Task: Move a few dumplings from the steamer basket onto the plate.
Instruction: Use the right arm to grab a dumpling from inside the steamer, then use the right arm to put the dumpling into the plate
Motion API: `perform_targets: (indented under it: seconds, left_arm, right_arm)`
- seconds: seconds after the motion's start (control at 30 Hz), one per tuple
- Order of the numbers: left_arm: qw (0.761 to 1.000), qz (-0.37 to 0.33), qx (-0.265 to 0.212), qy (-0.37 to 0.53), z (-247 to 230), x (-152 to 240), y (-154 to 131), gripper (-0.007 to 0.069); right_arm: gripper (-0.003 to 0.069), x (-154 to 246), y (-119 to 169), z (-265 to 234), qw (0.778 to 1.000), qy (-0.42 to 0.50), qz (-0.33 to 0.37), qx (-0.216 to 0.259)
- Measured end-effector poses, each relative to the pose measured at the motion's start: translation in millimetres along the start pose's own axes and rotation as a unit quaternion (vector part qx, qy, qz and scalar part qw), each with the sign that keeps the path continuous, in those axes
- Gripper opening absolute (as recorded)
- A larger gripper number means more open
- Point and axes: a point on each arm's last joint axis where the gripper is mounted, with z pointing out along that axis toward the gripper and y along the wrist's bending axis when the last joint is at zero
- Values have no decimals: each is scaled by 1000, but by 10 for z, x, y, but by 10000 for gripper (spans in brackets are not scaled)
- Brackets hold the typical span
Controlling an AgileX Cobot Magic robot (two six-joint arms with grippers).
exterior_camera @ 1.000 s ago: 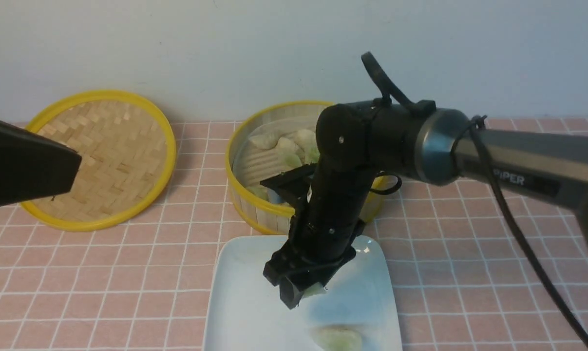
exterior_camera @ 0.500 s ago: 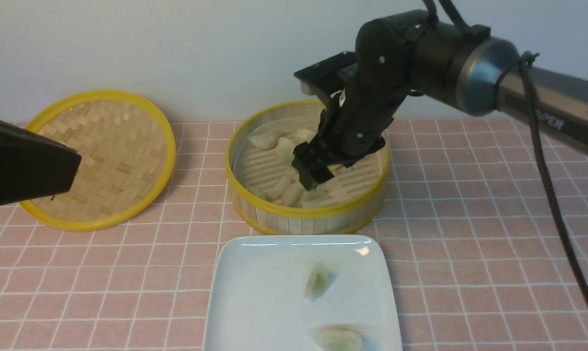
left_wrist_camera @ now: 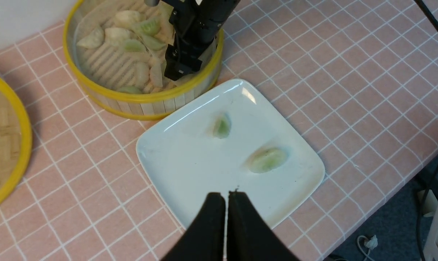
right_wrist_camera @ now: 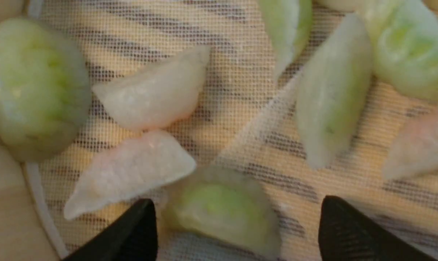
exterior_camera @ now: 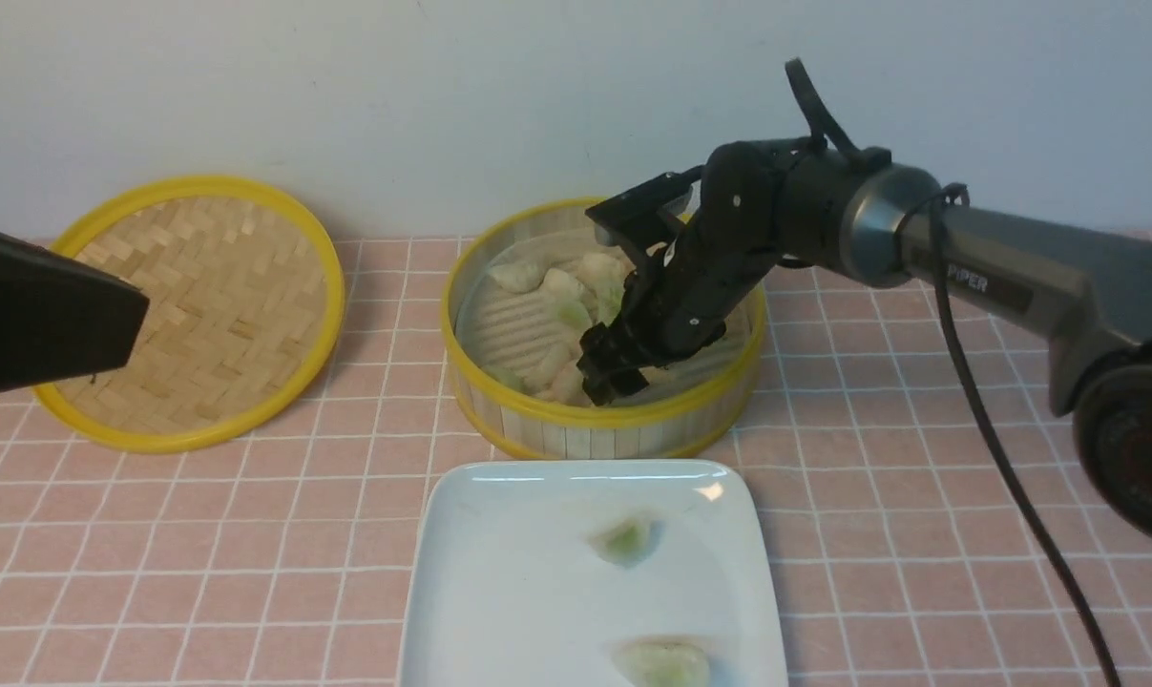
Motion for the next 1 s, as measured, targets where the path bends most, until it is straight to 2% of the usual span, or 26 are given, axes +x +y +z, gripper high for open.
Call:
perform_targets:
  seconds: [0.07,0.17,0.23,0.27,0.5,0.67,0.87,1.0]
  left_arm:
    - [1000,0,-1,0,0,0,2,-6]
    - [1000,-3,-2,0,0,0,4,-6]
    - [1000,-3,-3,0,0,0,6,-6]
    - [1000,-3,-3,0,0,0,6,-6]
    - [1000,-7,-3,0,0,0,6,-6]
    - [1000,-7,-3,0,0,0,6,-6]
    - [1000,-8,-1,0,0,0,2,-6]
    - [1000,-8,0,0,0,0,-1,-6]
  right_arm:
    - [536,-14,4,12,1000,-7,1,-4]
    - [490,-30,3,44,1000,-17,5,-6]
    - [367,-36,-5,49,1000,-21,9,-2]
    - [329,-33,-10,49,1000,-19,12,0]
    - [331,-20,-49,-186,999,16,-9,43]
    - [331,-107,-16,-748,997,9,1,74]
    - [331,-94,169,-1580,998,8,24,61]
    - [331,-38,362,-1875,999,-13,44,26]
